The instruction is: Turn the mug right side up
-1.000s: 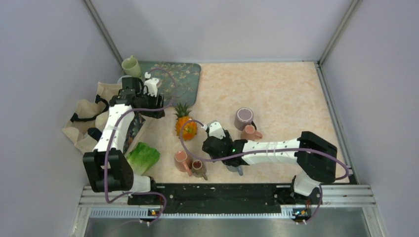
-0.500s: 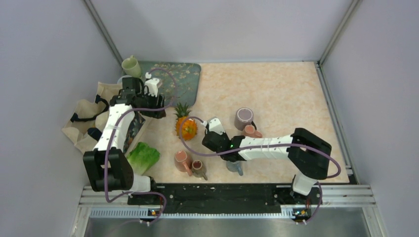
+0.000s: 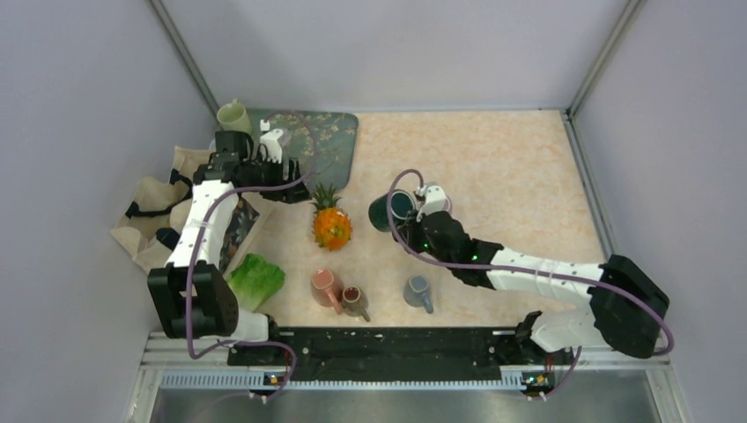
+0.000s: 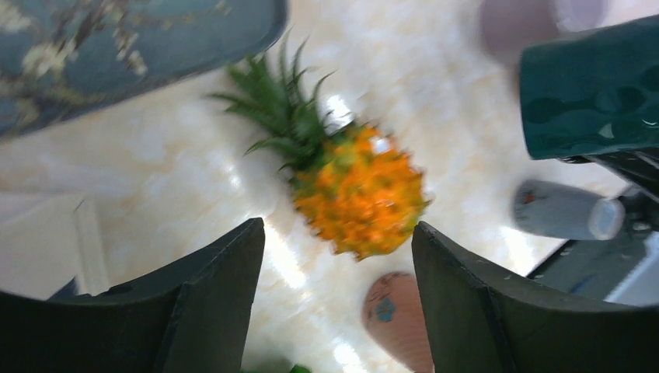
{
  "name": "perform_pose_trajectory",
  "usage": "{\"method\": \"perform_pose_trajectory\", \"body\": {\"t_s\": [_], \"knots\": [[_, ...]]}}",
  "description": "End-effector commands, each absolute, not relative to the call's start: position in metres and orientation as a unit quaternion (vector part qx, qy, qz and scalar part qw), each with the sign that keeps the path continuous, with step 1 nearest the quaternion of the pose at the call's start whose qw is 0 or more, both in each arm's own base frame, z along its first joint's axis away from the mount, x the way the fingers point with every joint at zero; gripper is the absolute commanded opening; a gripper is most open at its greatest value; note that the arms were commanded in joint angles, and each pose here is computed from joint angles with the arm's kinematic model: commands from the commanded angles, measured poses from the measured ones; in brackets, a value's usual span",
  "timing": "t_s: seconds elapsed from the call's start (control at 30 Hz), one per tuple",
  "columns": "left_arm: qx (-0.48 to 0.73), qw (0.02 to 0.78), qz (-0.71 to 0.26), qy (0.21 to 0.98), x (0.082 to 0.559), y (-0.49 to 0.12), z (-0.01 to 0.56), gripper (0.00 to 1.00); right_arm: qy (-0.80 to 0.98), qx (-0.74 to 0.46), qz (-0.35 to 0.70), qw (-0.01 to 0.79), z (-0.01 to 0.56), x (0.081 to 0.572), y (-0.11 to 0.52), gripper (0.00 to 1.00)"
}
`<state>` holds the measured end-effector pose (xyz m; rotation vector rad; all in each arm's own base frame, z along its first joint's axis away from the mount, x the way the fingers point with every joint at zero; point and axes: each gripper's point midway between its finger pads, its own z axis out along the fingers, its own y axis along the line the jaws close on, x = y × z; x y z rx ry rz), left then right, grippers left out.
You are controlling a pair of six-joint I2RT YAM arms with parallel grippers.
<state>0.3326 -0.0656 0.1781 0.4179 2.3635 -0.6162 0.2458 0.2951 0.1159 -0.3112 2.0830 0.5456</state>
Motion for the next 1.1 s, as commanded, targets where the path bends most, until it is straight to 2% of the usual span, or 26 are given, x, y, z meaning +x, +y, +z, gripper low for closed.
{"method": "perform_pose_trajectory", "body": {"t_s": [0.0, 0.27, 0.43, 0.7, 0.83, 0.93, 1.0, 1.03, 1.07], "knots": [[0.175, 0.369, -0.375, 0.832, 0.334, -0.115, 0.248, 0.76, 0.710, -0.061, 0.412, 0.568, 0.251, 0.264, 0.323, 0.00], [0.229, 0.372, -0.509, 0.742, 0.306, -0.199, 0.324, 0.78, 0.607, -0.033, 0.512, 0.607, 0.350, 0.271, 0.318, 0.00], [0.236, 0.347, -0.570, 0.706, 0.292, -0.226, 0.345, 0.77, 0.601, -0.038, 0.516, 0.609, 0.361, 0.274, 0.323, 0.00], [0.239, 0.333, -0.581, 0.703, 0.293, -0.244, 0.342, 0.73, 0.587, -0.062, 0.563, 0.579, 0.367, 0.263, 0.340, 0.00], [0.255, 0.334, -0.595, 0.685, 0.283, -0.252, 0.357, 0.61, 0.587, -0.059, 0.573, 0.569, 0.363, 0.269, 0.344, 0.00], [0.260, 0.325, -0.604, 0.680, 0.276, -0.256, 0.360, 0.48, 0.589, -0.060, 0.589, 0.551, 0.356, 0.275, 0.349, 0.00], [0.259, 0.316, -0.613, 0.676, 0.273, -0.259, 0.359, 0.32, 0.588, -0.065, 0.602, 0.536, 0.350, 0.277, 0.356, 0.00], [0.258, 0.313, -0.619, 0.672, 0.272, -0.261, 0.360, 0.21, 0.590, -0.068, 0.606, 0.529, 0.347, 0.277, 0.360, 0.00], [0.258, 0.312, -0.623, 0.669, 0.272, -0.261, 0.361, 0.04, 0.594, -0.070, 0.610, 0.519, 0.342, 0.279, 0.365, 0.00]]}}
